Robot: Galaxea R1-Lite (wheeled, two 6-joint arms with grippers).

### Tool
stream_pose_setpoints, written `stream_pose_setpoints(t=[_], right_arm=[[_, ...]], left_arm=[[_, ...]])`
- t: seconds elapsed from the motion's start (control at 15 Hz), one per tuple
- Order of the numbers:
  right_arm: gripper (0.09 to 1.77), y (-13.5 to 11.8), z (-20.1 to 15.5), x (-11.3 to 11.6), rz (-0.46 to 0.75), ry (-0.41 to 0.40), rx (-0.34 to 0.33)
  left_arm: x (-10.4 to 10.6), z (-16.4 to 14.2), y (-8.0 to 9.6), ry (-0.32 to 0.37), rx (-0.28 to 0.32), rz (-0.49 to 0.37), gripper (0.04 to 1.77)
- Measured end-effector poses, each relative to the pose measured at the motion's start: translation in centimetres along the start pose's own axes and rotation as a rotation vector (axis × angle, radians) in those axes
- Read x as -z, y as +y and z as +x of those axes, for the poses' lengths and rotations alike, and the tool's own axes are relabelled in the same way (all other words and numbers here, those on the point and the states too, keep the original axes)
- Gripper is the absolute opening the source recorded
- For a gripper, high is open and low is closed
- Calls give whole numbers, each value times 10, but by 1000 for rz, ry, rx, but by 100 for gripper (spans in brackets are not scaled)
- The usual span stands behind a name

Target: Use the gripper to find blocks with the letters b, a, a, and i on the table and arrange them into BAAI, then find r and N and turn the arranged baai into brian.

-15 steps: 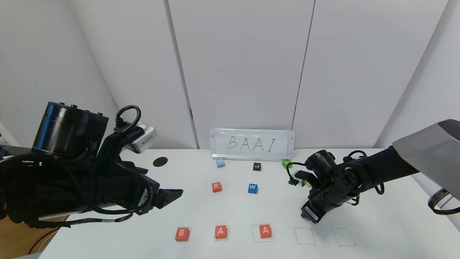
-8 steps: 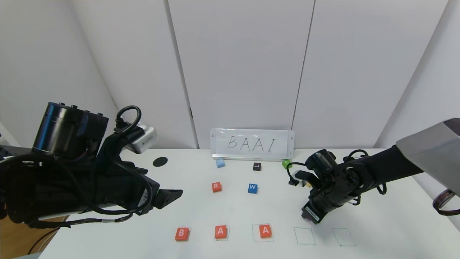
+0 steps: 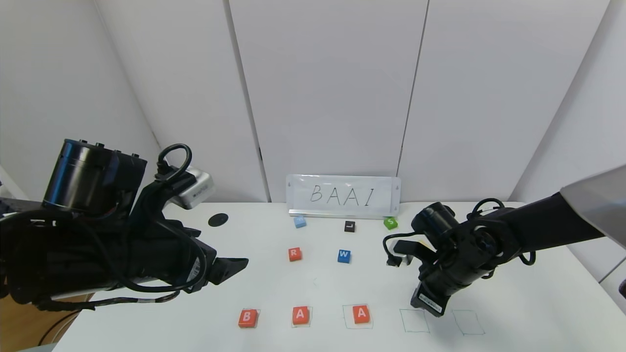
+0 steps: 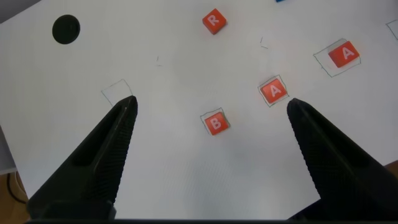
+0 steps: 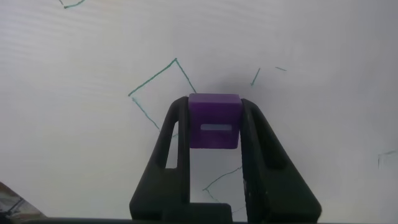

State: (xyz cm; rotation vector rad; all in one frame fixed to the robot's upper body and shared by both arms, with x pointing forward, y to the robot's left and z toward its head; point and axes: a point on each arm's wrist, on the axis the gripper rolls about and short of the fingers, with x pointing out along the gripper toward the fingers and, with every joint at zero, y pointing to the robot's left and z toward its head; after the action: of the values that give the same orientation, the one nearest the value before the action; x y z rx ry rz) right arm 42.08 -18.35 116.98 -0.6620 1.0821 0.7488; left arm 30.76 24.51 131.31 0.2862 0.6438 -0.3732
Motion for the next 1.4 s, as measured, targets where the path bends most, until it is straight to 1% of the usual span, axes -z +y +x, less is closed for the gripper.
stream_pose_setpoints(t=[0.13, 0.2, 0.33, 0.4, 0.53, 0.6, 0.73, 0.87, 1.07, 1.4], right_arm=[[53, 2, 0, 1, -68, 4, -9], [53, 2, 0, 3, -122, 10, -23], [53, 3, -2, 8, -244, 13, -87], [53, 4, -3, 9, -282, 14, -112], [53, 8, -2, 8, -345, 13, -124], [53, 9, 0, 8, -387, 14, -130], [53, 9, 4, 9, -453, 17, -141], [53, 9, 8, 7, -461, 0, -158], [53, 10, 12, 6, -459, -17, -181], [53, 11, 16, 8, -458, -11, -194]], left_arm=[[0, 0, 0, 0, -2, 7, 172], [0, 1, 1, 2, -6, 6, 172], [-1, 1, 2, 0, -11, 3, 172], [-1, 1, 2, 0, -12, 2, 172], [-2, 2, 3, 1, -20, 2, 172], [-2, 3, 3, 2, -34, 0, 172], [-6, 5, 3, -33, -48, -2, 172], [-5, 9, 2, -43, -52, 0, 172], [-2, 14, 1, -20, -64, 4, 172], [2, 17, -3, -2, -53, 23, 172]])
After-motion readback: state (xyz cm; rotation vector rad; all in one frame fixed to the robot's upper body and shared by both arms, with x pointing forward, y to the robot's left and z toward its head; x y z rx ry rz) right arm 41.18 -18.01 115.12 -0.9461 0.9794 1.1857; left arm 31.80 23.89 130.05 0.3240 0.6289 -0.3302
